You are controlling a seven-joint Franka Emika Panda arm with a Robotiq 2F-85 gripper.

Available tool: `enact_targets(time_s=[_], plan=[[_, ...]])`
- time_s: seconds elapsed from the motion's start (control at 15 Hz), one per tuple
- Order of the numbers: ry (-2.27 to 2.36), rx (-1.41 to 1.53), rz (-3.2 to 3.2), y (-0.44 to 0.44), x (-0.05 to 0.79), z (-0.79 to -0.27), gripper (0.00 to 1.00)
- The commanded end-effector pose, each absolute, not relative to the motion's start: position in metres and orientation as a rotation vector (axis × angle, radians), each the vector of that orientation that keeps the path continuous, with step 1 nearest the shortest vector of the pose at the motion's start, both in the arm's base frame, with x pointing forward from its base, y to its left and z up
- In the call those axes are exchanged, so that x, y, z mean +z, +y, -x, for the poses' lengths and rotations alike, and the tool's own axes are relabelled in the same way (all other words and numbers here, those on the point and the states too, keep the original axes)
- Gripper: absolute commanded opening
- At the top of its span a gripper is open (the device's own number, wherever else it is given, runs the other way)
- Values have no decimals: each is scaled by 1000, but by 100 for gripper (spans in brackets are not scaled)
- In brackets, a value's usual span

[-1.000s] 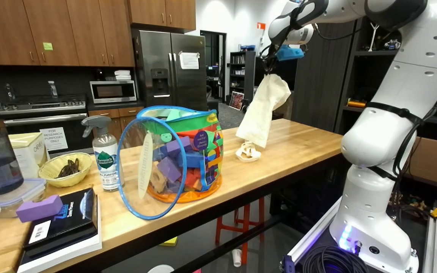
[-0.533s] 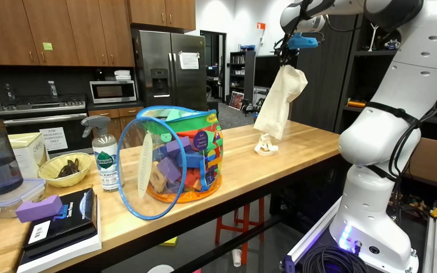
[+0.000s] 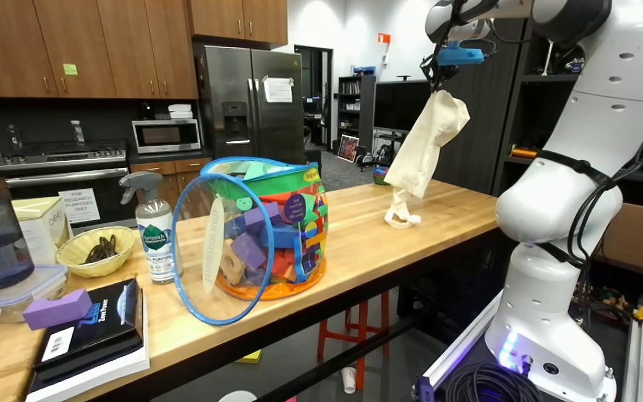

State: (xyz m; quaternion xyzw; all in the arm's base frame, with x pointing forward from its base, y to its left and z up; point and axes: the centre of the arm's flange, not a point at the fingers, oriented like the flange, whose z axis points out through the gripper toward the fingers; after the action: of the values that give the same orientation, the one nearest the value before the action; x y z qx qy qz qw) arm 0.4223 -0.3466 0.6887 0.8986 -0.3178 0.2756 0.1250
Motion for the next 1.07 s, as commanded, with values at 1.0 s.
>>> enact_targets(time_s=[1.0], plan=[[-681, 730, -2702, -269, 652, -497, 1]])
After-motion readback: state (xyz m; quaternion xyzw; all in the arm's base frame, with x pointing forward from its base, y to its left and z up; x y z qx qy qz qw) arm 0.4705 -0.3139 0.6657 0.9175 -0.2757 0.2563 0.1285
